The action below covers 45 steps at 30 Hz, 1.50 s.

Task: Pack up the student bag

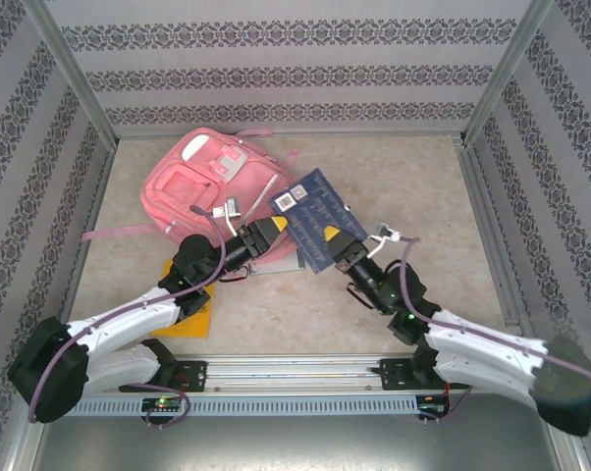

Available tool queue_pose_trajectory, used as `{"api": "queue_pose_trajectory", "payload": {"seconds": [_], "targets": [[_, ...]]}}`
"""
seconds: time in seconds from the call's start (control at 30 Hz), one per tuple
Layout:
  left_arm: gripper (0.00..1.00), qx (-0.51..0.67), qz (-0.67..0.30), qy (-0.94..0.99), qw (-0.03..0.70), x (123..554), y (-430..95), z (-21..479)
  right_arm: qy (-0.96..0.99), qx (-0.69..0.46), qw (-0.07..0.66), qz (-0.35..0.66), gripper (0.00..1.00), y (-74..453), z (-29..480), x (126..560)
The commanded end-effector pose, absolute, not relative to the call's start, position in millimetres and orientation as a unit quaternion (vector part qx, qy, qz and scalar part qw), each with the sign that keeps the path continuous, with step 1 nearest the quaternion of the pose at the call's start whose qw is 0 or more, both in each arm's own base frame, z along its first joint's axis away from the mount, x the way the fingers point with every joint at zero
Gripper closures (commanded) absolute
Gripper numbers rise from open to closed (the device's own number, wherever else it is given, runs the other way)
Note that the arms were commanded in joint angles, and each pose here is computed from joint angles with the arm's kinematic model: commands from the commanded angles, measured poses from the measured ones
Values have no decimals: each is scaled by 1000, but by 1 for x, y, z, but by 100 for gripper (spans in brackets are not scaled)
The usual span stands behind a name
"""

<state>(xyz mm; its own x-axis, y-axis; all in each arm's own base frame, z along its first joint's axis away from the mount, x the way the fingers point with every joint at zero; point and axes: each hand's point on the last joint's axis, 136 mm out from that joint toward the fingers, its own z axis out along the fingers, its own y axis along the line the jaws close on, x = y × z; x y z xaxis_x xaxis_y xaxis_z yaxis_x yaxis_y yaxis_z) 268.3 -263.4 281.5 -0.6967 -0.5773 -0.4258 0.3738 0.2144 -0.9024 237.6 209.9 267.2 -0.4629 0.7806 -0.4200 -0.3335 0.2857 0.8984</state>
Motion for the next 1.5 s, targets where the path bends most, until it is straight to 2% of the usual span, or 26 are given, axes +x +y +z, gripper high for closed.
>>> {"api": "queue_pose_trajectory", "payload": {"seconds": [0.0,0.13,0.27,0.5,0.8,0.97,1.2,1.27,1.3,1.33,1.4,1.43,1.47], "targets": [[61,-15,-517,764,385,266,-259,258,708,216,494,457,100,169,215,237],[61,52,-378,844,378,276,-250,231,734,219,486,421,100,143,183,222],[57,126,-267,892,343,294,-251,216,747,219,478,407,100,131,162,212],[51,204,-82,931,291,344,-229,203,783,156,471,376,100,134,155,203],[50,143,-129,952,239,410,-193,182,820,79,446,350,100,148,155,195],[51,140,-173,950,217,424,-198,170,823,64,447,344,100,148,158,193],[52,133,-182,957,183,430,-197,141,824,63,445,344,100,147,157,192],[58,134,-196,955,178,429,-202,137,823,62,445,347,100,148,157,192],[67,133,-206,953,176,428,-205,137,823,62,445,348,100,149,158,193],[80,133,-217,951,176,428,-208,138,822,62,446,348,100,149,158,193],[96,132,-226,949,177,427,-210,142,820,61,448,350,100,149,161,193],[100,132,-225,948,182,428,-210,147,819,60,451,350,100,149,164,194],[100,132,-223,947,189,428,-209,152,817,60,453,351,100,149,167,194]]}}
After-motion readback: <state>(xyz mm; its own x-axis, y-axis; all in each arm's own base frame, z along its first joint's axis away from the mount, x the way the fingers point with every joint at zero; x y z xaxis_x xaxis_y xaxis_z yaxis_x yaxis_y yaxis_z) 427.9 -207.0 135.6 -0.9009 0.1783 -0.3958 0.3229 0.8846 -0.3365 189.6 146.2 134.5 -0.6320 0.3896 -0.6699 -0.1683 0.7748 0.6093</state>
